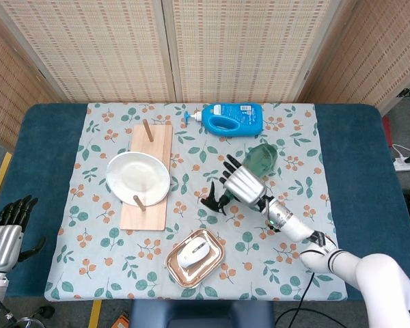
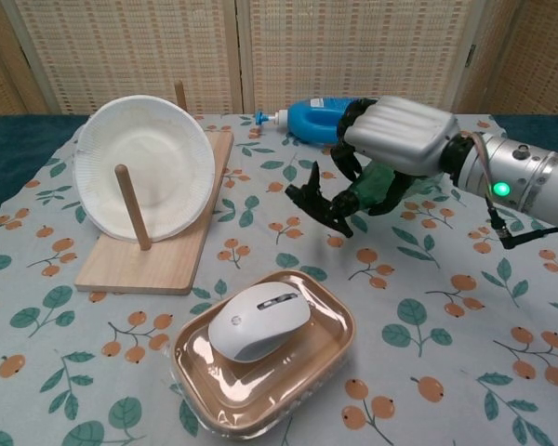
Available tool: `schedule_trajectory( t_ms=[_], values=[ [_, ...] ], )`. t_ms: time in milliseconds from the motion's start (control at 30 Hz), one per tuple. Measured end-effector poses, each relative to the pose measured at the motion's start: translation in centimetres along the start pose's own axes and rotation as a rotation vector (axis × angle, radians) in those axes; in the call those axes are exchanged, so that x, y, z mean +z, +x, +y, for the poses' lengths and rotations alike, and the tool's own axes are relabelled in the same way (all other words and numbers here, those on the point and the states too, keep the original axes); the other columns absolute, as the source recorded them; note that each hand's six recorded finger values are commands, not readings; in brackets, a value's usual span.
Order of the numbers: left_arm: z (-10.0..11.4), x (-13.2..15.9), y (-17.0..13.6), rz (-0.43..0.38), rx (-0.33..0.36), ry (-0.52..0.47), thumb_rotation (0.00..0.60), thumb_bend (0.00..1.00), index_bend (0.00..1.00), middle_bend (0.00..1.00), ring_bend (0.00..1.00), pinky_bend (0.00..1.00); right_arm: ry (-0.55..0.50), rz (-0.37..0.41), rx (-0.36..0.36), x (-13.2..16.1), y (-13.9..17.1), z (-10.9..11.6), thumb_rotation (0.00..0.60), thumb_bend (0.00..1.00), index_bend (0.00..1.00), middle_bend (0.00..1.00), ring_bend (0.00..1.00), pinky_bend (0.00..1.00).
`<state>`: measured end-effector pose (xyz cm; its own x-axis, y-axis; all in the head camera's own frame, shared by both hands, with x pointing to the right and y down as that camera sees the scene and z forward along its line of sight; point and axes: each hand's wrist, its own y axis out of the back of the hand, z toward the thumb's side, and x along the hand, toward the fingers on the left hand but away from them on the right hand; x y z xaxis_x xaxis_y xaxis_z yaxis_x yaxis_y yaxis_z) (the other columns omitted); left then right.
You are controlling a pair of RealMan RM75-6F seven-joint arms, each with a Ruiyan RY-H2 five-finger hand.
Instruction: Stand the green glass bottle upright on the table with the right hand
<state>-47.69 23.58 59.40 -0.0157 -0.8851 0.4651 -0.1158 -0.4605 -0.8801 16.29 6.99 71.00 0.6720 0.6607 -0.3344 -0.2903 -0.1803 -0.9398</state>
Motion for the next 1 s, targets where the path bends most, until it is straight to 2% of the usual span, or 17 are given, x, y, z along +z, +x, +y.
schedule_trajectory(
  t_ms=[267, 333, 467, 567, 700, 867, 1000],
  values=[
    [-0.2, 0.4, -0.2, -0.018, -0.008, 0.005, 0.600, 0.29, 0.00, 0.00, 0.00, 0.00, -0.241, -0.202, -0.248, -3.8, 1.4, 6.5, 0.600, 0.04, 0.74, 0.55, 0.27, 0.17],
    [-0.1, 0.5, -0.3, -0.021, -0.008, 0.005, 0.600, 0.29, 0.00, 0.00, 0.00, 0.00, -0.298, -0.243, -0.289, -4.6, 1.9, 7.6, 0.600, 0.04, 0.75, 0.55, 0.28, 0.17],
    [-0.1, 0.5, -0.3, -0.023, -0.009, 0.005, 0.600, 0.28, 0.00, 0.00, 0.00, 0.00, -0.480, -0.350, -0.371, -6.4, 3.1, 9.2, 0.600, 0.05, 0.75, 0.56, 0.28, 0.17],
    [-0.2, 0.6, -0.4, -0.025, -0.010, 0.007, 0.600, 0.28, 0.00, 0.00, 0.00, 0.00, -0.619, -0.413, -0.403, -7.4, 3.9, 9.3, 0.600, 0.05, 0.75, 0.56, 0.28, 0.17],
    [-0.2, 0.6, -0.4, -0.026, -0.008, 0.005, 0.600, 0.28, 0.00, 0.00, 0.00, 0.00, -0.793, -0.440, -0.438, -8.0, 4.5, 9.0, 0.600, 0.05, 0.75, 0.56, 0.28, 0.17],
    [-0.1, 0.6, -0.5, -0.026, -0.009, 0.006, 0.600, 0.28, 0.00, 0.00, 0.00, 0.00, -1.030, -0.509, -0.471, -8.8, 5.4, 7.3, 0.600, 0.06, 0.75, 0.56, 0.28, 0.17],
    [-0.3, 0.7, -0.4, -0.024, -0.025, 0.009, 0.600, 0.28, 0.00, 0.00, 0.00, 0.00, -1.049, -0.568, -0.460, -9.0, 5.8, 5.7, 0.600, 0.08, 0.75, 0.56, 0.28, 0.17]
  ],
)
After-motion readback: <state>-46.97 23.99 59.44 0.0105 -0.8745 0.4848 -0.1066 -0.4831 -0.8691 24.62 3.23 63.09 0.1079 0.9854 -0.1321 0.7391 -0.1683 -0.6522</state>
